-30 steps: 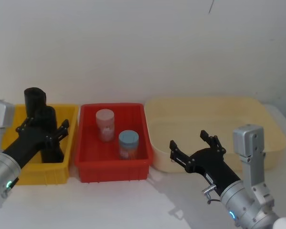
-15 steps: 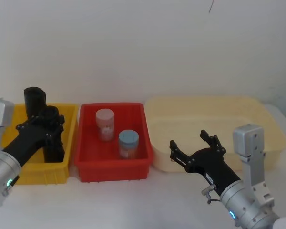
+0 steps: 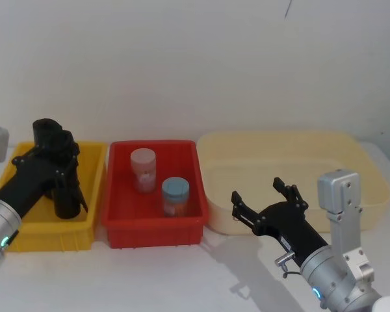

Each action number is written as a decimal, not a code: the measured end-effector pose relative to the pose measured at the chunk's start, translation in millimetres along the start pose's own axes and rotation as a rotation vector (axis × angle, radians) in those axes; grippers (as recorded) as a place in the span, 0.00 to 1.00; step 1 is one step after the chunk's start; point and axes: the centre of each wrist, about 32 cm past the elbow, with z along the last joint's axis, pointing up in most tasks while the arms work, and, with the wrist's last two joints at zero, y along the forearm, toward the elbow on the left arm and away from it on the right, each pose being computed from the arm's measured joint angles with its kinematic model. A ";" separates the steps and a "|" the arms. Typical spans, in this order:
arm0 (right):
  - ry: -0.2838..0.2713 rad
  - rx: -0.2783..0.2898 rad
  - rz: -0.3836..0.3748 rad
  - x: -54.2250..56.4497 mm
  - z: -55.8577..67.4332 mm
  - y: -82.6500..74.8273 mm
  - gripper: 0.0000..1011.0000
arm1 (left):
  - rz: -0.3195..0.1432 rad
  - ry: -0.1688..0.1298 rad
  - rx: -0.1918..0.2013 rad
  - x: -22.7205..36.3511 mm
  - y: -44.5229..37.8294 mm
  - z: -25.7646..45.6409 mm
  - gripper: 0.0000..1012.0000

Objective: Pick up the garbage bag with the one hand and transfer it to the other hand.

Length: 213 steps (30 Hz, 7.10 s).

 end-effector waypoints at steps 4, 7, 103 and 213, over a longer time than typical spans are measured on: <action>0.000 0.000 0.000 0.0 0.0 0.0 0.99 | -0.008 -0.026 -0.013 0.2 1.3 13.7 0.39; 0.000 0.000 0.000 0.0 0.0 0.0 0.99 | -0.017 -0.044 -0.019 0.6 1.0 23.4 0.38; -0.018 0.031 0.019 -1.7 2.2 2.2 0.99 | -0.742 0.159 -0.060 -55.0 -159.2 43.8 0.37; -0.106 0.050 0.017 -11.1 -0.7 90.0 0.55 | -0.746 0.161 -0.059 -55.0 -158.4 43.9 0.52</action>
